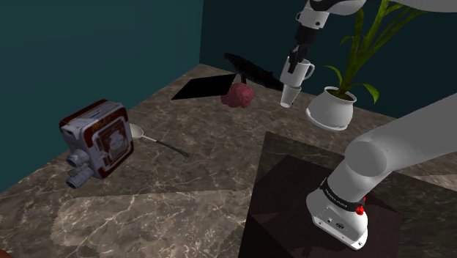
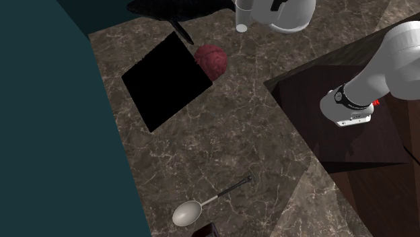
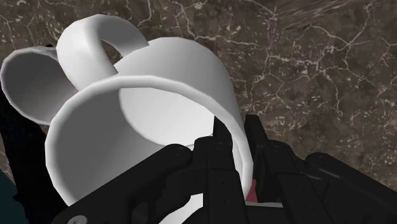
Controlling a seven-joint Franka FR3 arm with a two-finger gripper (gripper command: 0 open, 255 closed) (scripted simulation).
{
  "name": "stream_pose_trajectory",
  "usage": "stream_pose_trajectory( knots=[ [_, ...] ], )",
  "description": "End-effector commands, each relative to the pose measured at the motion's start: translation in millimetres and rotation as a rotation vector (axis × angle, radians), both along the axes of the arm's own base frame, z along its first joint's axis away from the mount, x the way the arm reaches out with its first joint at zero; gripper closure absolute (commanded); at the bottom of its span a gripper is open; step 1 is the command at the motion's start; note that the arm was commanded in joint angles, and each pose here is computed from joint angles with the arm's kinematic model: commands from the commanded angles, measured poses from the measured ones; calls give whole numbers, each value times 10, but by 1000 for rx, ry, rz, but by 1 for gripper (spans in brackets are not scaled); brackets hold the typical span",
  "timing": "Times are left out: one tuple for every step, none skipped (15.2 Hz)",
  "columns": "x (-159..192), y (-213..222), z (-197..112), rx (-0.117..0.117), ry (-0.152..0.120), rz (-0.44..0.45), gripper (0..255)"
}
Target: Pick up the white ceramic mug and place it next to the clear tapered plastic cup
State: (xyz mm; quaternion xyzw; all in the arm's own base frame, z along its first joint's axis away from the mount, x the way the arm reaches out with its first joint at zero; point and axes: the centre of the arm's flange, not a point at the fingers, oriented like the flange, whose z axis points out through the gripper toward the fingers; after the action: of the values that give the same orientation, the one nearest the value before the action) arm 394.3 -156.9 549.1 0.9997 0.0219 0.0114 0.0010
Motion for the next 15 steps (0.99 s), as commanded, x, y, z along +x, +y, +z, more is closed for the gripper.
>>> stream_pose_trajectory(
  knots=[
    [-47,-120,-59,0,0,2,255],
    [-47,-120,-112,0,0,2,255],
    [-47,-120,-165,0,0,2,255],
    [-47,-120,-218,0,0,2,255],
    [-47,-120,-271,0,0,2,255],
    [-47,-120,-323,0,0,2,255],
    [-47,-120,-376,0,0,2,255],
    [-47,-120,-429,0,0,2,255],
    [-47,-120,-482,0,0,2,255],
    [-47,-120,-534,0,0,2,255],
    [-47,-120,-587,0,0,2,255],
    [-47,-120,-640,0,0,2,255],
    [-47,-120,-693,0,0,2,255],
    [-47,-120,-746,0,0,2,255],
    [-47,-120,-798,0,0,2,255]
  ],
)
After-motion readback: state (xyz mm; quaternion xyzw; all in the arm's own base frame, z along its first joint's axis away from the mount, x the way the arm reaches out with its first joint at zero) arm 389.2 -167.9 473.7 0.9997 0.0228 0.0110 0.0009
